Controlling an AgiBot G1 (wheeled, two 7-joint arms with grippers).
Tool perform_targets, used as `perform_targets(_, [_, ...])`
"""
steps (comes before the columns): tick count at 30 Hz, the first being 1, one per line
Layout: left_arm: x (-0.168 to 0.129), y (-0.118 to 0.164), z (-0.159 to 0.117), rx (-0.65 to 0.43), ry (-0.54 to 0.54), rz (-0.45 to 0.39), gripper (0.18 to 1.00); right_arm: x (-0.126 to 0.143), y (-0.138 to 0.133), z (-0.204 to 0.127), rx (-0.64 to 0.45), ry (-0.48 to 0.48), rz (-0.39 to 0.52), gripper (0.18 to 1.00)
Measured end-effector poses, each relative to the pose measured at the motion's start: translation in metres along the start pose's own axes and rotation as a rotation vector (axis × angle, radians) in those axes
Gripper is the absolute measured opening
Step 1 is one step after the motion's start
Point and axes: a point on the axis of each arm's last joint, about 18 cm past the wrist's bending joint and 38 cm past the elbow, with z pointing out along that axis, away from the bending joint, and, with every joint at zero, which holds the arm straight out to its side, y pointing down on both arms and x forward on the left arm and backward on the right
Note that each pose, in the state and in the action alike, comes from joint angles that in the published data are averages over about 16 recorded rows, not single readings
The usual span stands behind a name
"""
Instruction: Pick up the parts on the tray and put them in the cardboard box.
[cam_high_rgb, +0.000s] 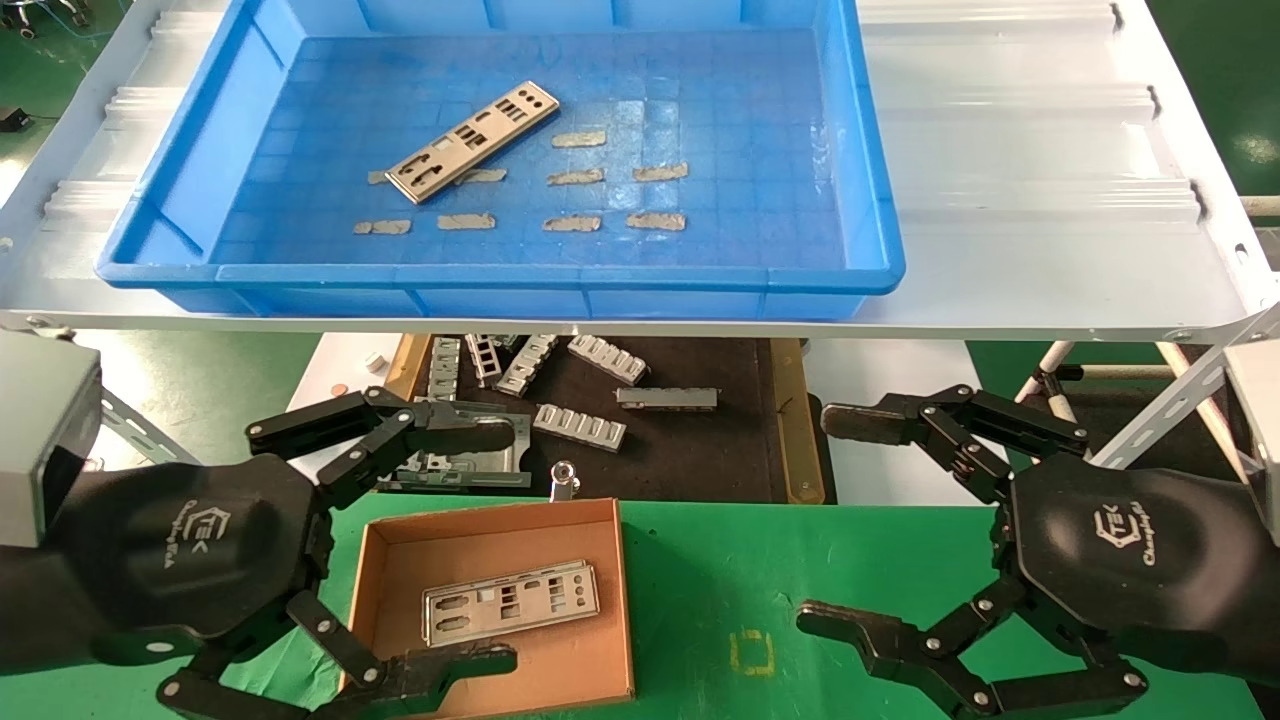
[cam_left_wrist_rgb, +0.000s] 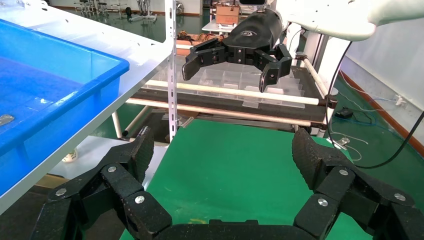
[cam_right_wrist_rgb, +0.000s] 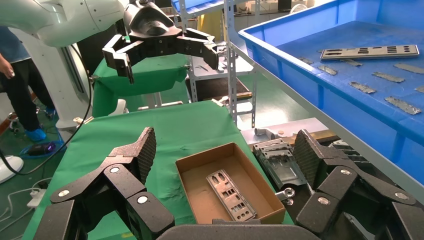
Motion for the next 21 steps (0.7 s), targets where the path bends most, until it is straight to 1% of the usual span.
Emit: perform_targets(21, [-0.0007, 0.0008, 0.0004, -0.001, -0.002, 0.0, 1.001, 0.0, 0.0, 0.0, 0.0, 0.0, 0.0, 1.001])
